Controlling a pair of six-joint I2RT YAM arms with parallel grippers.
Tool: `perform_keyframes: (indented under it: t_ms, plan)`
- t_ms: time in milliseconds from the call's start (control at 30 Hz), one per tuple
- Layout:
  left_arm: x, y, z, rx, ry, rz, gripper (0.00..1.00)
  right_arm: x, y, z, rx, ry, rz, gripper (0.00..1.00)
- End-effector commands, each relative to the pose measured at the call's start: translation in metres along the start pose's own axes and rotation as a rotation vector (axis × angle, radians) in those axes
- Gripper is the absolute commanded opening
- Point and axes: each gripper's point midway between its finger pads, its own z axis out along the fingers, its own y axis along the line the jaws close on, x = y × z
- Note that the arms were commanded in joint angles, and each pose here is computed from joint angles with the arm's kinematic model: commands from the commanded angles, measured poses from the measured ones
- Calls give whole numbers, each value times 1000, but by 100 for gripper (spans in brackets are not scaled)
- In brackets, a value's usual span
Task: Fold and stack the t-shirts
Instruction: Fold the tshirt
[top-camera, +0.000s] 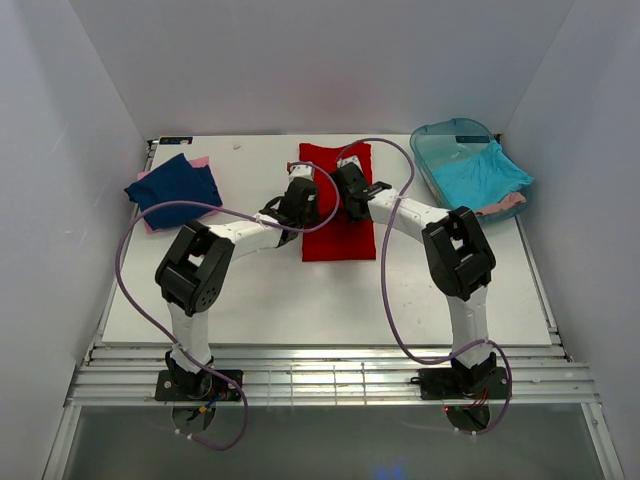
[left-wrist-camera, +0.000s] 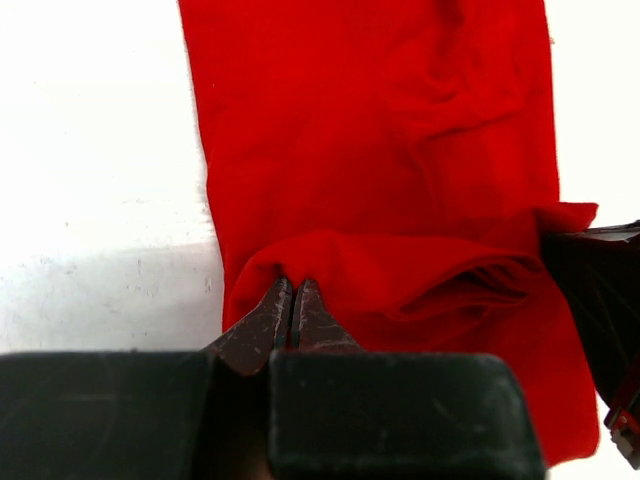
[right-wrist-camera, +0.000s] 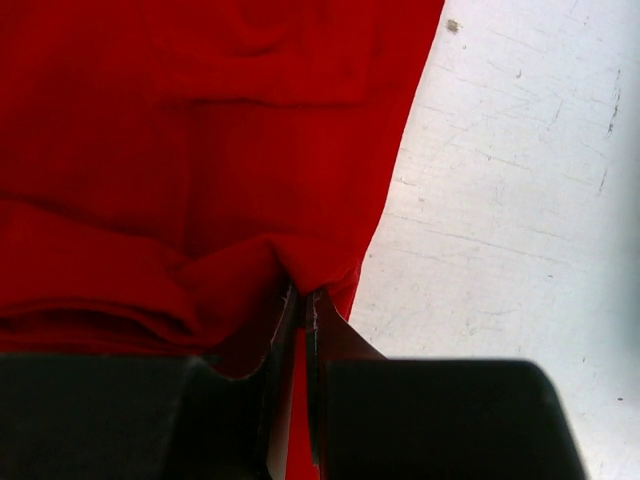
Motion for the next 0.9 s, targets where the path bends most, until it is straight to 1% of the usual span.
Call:
perform_keyframes:
  t_ms: [0,133,333,400,433,467,500,533,600,667,700,800,833,867]
  plan:
    - [-29,-10,2,48,-53,2,0,-31,-4,-1,-1,-70,12,8]
    - [-39,-6,6,43,-72,-8,0,-33,-8,7,3,-67,18,8]
    - [-40,-1,16,32,-82,-1,0,-36,-16,15,36,-66,16,8]
    - [-47,-1,19,17,-95,-1,28,-38,-21,16,64,-72,21,8]
    - [-53,4,20,-19,-111,-1,42,-40,-26,17,99,-77,24,8]
    - [-64,5,20,-47,-123,-3,52,-47,-31,15,122,-93,32,14]
    - [-72,7,18,-74,-137,-6,62,-52,-35,12,142,-106,33,29]
    - [-81,18,12,-143,-149,-1,66,-61,-45,5,186,-129,33,35]
    - [-112,16,-3,-166,-216,-6,69,-84,-59,-18,217,-186,58,41]
    - [-129,17,-18,-174,-259,-23,70,-100,-67,-38,219,-245,63,42]
    - [-139,15,-33,-159,-282,-39,70,-105,-73,-55,212,-276,80,45]
    - [-140,-3,-58,-84,-290,-78,70,-112,-73,-81,148,-328,115,46]
    - [-125,-4,-58,-74,-262,-78,70,-102,-64,-79,95,-311,104,46]
    - [-114,-19,-61,-21,-235,-90,69,-98,-59,-79,65,-300,101,46]
